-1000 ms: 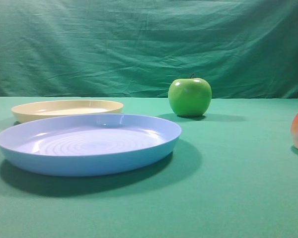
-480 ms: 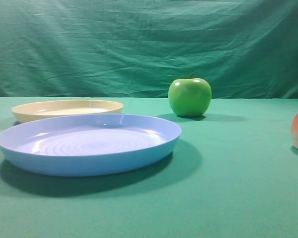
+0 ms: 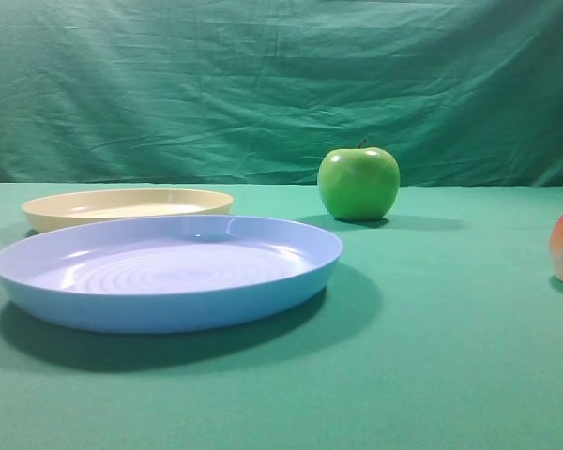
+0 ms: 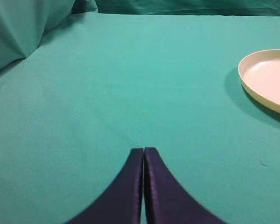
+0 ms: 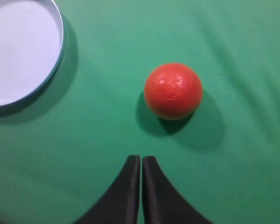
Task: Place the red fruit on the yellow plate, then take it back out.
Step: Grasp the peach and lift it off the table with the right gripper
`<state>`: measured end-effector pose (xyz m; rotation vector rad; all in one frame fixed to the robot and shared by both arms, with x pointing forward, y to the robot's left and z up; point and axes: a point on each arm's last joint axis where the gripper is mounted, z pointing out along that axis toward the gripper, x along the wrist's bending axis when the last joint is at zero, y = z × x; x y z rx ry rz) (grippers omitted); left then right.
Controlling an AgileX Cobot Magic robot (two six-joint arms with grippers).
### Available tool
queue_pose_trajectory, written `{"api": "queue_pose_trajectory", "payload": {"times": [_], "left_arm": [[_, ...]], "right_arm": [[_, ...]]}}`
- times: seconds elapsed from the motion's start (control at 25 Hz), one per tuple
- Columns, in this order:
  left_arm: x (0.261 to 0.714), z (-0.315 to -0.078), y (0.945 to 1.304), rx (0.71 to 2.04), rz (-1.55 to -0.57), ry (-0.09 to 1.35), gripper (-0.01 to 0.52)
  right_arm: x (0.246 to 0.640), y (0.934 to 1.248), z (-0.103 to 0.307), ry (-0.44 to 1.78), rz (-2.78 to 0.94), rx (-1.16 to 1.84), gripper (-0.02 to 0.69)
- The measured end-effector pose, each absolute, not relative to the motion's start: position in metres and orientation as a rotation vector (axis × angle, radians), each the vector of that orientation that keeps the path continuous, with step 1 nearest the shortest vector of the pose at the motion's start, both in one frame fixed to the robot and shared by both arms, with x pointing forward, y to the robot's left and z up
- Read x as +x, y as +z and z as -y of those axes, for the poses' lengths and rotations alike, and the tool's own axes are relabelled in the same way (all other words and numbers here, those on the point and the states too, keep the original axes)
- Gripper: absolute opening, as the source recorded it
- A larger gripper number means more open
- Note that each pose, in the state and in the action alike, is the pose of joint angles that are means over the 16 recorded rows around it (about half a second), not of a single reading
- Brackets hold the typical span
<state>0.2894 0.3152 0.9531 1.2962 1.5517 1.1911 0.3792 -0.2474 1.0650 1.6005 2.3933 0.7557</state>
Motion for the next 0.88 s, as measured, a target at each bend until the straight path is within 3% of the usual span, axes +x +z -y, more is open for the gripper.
{"api": "queue_pose_trajectory", "payload": {"times": [0.24, 0.72, 0.88], "left_arm": [[0.289, -0.315, 0.953, 1.296, -1.552, 1.191, 0.000], [0.289, -0.315, 0.953, 1.297, -1.551, 1.192, 0.000], [0.289, -0.315, 0.953, 1.298, -1.551, 1.192, 0.000]], "right_arm": [[0.415, 1.047, 0.230, 0.547, -2.511, 1.563, 0.067], [0.463, 1.002, 0.209, 0.382, -2.565, 1.509, 0.526], [0.474, 0.986, 0.205, 0.358, -2.573, 1.517, 0.626]]}}
